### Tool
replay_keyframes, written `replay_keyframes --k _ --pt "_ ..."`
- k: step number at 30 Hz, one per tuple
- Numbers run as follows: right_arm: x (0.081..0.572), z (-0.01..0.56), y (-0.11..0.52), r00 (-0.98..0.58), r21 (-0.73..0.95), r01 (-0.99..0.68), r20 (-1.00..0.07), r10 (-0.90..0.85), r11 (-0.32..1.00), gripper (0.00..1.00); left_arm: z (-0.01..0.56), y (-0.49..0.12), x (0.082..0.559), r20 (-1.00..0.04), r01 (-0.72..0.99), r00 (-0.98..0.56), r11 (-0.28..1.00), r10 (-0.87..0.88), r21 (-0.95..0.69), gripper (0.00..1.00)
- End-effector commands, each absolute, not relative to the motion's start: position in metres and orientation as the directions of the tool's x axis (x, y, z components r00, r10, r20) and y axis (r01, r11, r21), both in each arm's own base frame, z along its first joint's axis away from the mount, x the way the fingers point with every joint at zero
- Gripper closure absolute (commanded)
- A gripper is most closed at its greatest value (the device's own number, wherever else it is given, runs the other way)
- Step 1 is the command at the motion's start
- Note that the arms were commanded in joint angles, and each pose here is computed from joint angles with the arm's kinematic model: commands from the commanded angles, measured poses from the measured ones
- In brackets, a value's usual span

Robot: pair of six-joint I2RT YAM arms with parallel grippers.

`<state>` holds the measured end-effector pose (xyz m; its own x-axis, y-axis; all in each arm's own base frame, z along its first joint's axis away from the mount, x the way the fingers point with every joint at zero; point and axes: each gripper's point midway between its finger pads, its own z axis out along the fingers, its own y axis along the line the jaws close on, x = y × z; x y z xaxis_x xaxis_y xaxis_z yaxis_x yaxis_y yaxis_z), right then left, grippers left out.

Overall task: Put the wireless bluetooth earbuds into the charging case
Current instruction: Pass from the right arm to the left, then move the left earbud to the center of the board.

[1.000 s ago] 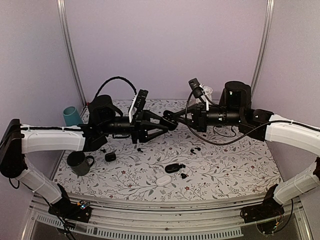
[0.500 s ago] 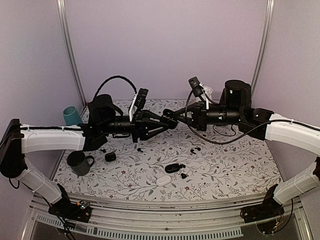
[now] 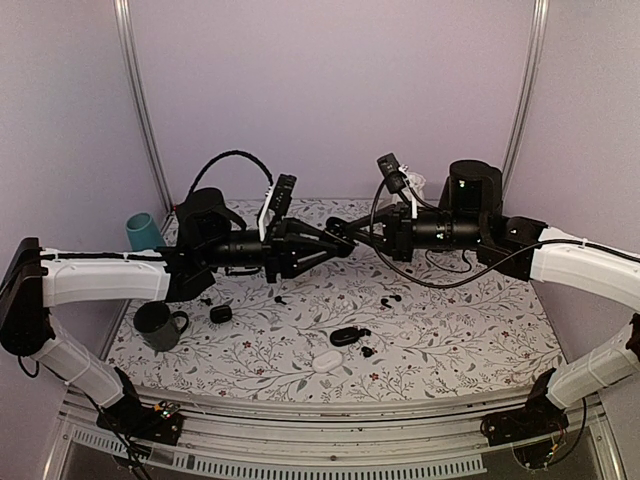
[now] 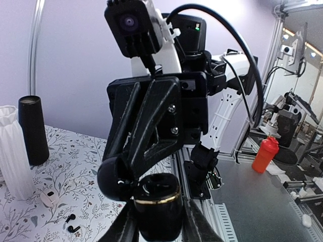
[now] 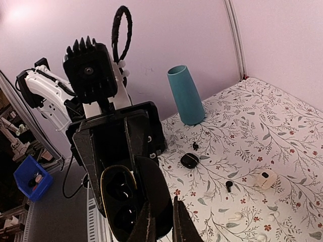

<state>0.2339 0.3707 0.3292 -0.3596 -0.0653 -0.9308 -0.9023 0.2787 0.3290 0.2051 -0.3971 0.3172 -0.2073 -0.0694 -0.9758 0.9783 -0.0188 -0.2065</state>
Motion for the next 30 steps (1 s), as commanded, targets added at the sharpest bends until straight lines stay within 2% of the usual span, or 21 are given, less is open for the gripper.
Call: replay_keyframes --k 1,8,12,14,18,20,22,30 --pt "0.233 0.343 0.367 -0.322 0.300 -0.909 -0.946 -0.032 0.289 0.96 0.328 -0.400 0.204 -0.973 0.979 -0.206 -0.024 -0.106 -0.204 0.70" --pt "0.234 0.343 0.366 -0.320 0.299 -0.908 -0.947 -0.027 0.295 0.96 0.327 -0.400 0.205 -0.969 0.975 -0.222 -0.027 -0.111 -0.220 0.77" --pt "0.233 0.343 0.366 -0.320 0.299 -0.908 -0.947 -0.025 0.293 0.96 0.325 -0.401 0.204 -0.970 0.976 -0.218 -0.032 -0.107 -0.216 0.94" --pt "0.233 0.343 0.366 -0.322 0.301 -0.907 -0.946 -0.024 0.293 0.94 0.323 -0.401 0.203 -0.973 0.977 -0.210 -0.038 -0.099 -0.208 0.99" --pt "0.234 0.343 0.366 -0.329 0.308 -0.905 -0.944 -0.022 0.293 0.83 0.319 -0.401 0.199 -0.978 0.980 -0.193 -0.056 -0.082 -0.189 1.00" --pt "0.234 0.343 0.366 -0.331 0.312 -0.904 -0.943 -0.019 0.294 0.71 0.317 -0.401 0.198 -0.979 0.981 -0.187 -0.062 -0.077 -0.182 1.00" --pt "0.234 0.345 0.365 -0.332 0.313 -0.902 -0.943 -0.013 0.299 0.63 0.315 -0.401 0.198 -0.981 0.983 -0.181 -0.058 -0.077 -0.177 1.00" --pt "0.240 0.340 0.358 -0.350 0.326 -0.878 -0.937 -0.007 0.350 0.46 0.312 -0.397 0.202 -0.981 0.984 -0.178 -0.043 -0.080 -0.175 1.00"
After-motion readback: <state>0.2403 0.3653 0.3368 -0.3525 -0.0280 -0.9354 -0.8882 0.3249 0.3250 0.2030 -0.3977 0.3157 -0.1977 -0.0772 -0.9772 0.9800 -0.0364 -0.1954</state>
